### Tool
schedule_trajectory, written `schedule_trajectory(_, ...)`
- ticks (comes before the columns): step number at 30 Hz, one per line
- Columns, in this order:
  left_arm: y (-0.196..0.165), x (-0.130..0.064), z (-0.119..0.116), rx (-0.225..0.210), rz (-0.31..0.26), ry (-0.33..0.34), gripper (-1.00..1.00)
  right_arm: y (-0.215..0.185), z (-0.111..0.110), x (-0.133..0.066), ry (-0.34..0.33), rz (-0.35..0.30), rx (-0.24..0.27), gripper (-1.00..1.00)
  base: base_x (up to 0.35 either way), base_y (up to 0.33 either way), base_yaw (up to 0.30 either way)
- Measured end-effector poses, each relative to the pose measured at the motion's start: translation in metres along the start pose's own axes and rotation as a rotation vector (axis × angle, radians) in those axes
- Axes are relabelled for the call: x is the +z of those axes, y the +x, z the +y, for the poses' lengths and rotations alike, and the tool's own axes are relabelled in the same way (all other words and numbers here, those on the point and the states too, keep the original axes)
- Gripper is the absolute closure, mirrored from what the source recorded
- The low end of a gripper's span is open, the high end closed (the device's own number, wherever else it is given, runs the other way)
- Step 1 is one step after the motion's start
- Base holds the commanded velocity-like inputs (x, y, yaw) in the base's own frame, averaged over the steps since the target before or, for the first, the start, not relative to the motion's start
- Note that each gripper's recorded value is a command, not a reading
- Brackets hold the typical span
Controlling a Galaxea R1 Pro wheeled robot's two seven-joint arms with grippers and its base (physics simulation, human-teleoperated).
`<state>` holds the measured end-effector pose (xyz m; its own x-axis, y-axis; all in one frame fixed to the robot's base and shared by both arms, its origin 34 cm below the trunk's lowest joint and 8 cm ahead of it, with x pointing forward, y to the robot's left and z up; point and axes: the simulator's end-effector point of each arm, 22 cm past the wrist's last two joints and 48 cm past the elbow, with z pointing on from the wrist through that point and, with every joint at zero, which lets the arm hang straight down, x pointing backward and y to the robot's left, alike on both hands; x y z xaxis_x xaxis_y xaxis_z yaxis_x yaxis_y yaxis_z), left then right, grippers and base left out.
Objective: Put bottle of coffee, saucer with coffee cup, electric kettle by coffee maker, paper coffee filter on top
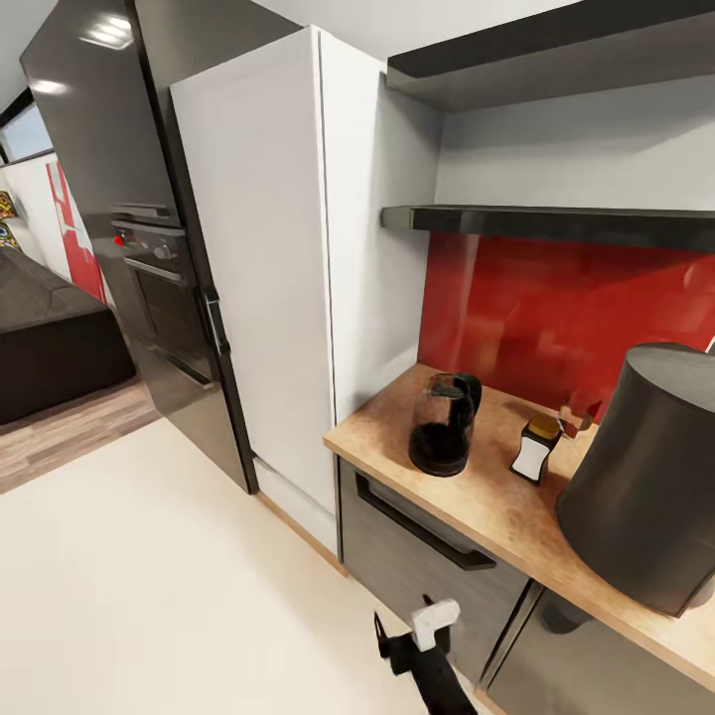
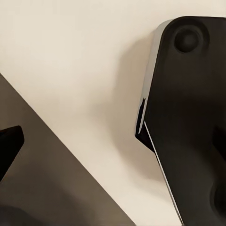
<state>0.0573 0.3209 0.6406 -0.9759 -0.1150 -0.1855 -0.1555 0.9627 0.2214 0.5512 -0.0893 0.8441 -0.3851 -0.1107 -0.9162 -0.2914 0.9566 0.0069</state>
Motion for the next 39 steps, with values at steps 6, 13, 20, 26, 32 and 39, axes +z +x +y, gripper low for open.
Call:
schedule_trajectory(6,-0.001,0.0,0.0,0.0,-0.004,0.001,-1.0,-0.164,-0.015,-0.004,0.032,-0.328,-0.002,-1.0,0.0,0.0,0.0)
schedule_trajectory(13,-0.002,0.0,-0.001,0.0,-0.007,0.002,-1.0,-0.3,-0.035,-0.012,0.037,-0.453,0.07,-1.0,0.0,0.0,0.0)
schedule_trajectory(20,0.0,0.0,0.0,0.001,-0.002,0.001,-1.0,-0.476,-0.095,-0.008,0.112,-0.606,0.035,-1.0,0.052,-0.012,0.0)
schedule_trajectory(26,0.0,0.0,0.0,0.0,0.0,0.001,-1.0,-0.518,-0.124,-0.014,0.155,-0.603,0.056,-1.0,0.202,-0.157,0.0)
schedule_trajectory(32,0.0,0.0,0.0,-0.001,0.001,0.001,-1.0,-0.508,-0.166,-0.013,0.219,-0.573,0.122,-1.0,0.175,-0.182,0.0)
schedule_trajectory(39,0.0,0.0,0.0,0.0,-0.001,0.0,-1.0,-0.501,-0.172,-0.008,0.228,-0.551,0.131,-1.0,0.015,-0.015,0.0)
